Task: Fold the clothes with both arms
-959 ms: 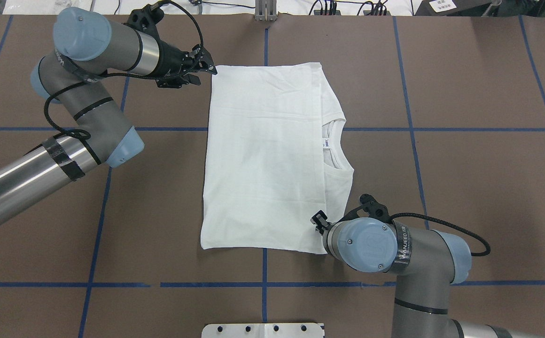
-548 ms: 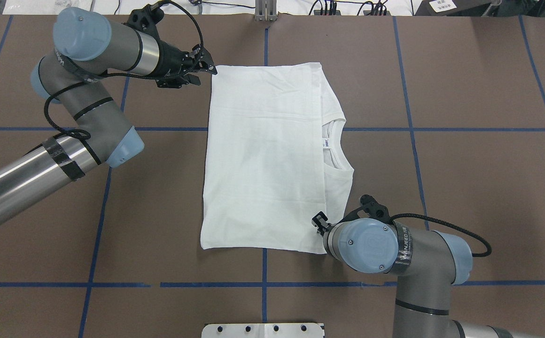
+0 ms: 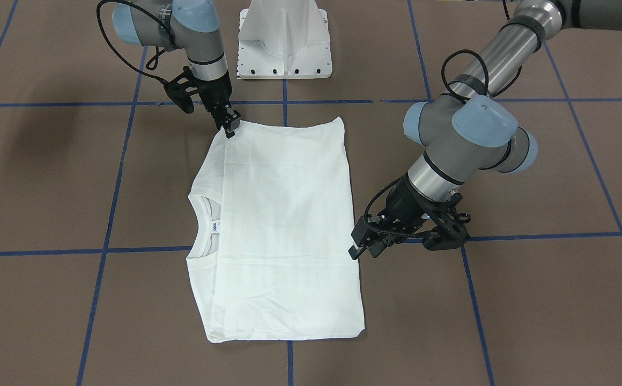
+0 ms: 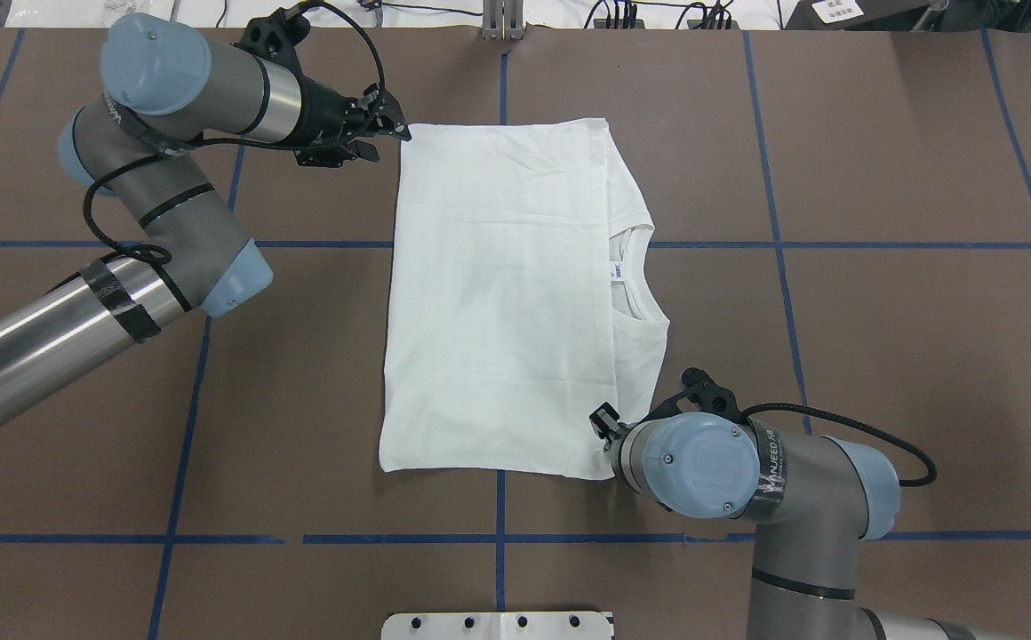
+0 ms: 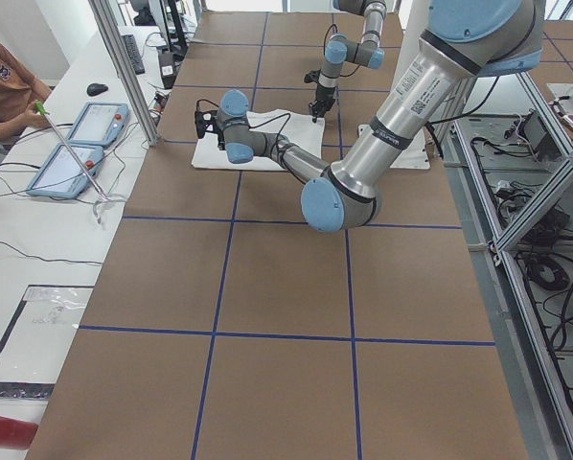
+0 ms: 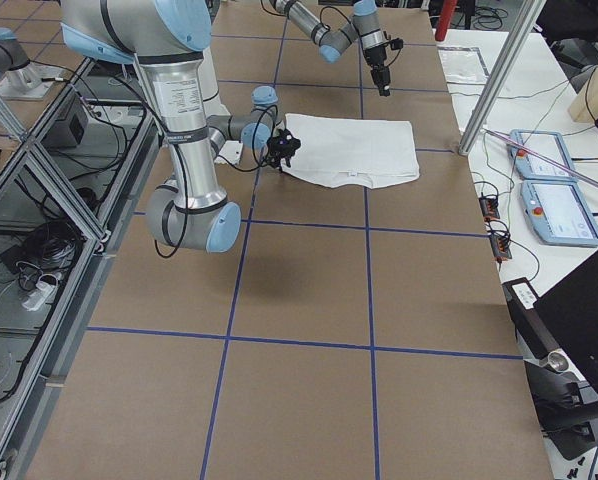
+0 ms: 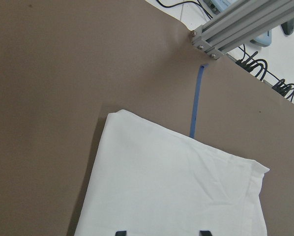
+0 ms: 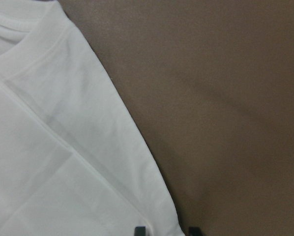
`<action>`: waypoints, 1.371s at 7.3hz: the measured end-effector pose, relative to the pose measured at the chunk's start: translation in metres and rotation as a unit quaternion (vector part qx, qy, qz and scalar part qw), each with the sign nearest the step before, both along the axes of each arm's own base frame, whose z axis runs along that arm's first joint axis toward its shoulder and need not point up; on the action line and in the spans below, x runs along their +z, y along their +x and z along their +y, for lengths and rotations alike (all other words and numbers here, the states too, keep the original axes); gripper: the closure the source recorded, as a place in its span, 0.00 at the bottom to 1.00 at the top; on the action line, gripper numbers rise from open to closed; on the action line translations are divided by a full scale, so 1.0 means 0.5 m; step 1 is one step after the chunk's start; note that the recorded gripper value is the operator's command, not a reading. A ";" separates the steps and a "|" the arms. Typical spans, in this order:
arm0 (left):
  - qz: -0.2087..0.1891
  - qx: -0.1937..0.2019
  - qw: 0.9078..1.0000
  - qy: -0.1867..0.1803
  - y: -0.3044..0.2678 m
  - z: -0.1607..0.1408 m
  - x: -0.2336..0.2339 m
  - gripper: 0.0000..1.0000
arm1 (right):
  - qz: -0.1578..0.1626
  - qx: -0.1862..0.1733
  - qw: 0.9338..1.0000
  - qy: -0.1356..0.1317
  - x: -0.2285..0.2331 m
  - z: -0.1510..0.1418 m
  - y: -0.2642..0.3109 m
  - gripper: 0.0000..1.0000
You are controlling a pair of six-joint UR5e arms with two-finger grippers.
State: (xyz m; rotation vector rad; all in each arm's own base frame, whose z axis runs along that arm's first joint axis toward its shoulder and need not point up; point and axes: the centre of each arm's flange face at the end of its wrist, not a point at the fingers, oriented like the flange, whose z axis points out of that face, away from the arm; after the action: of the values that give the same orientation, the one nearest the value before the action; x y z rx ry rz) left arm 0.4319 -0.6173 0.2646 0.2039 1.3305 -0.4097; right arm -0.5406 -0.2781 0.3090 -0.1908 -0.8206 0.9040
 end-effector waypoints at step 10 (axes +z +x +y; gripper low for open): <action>-0.032 0.013 0.995 -0.092 0.100 0.499 0.001 0.38 | -0.015 -0.004 1.000 0.000 -0.026 0.008 0.036 1.00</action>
State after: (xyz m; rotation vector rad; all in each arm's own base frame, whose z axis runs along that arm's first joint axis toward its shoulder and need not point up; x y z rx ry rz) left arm 0.4819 -0.3679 0.2649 0.0454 1.2240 -0.4960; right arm -0.5228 -0.2743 0.2962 -0.2086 -0.8472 0.8965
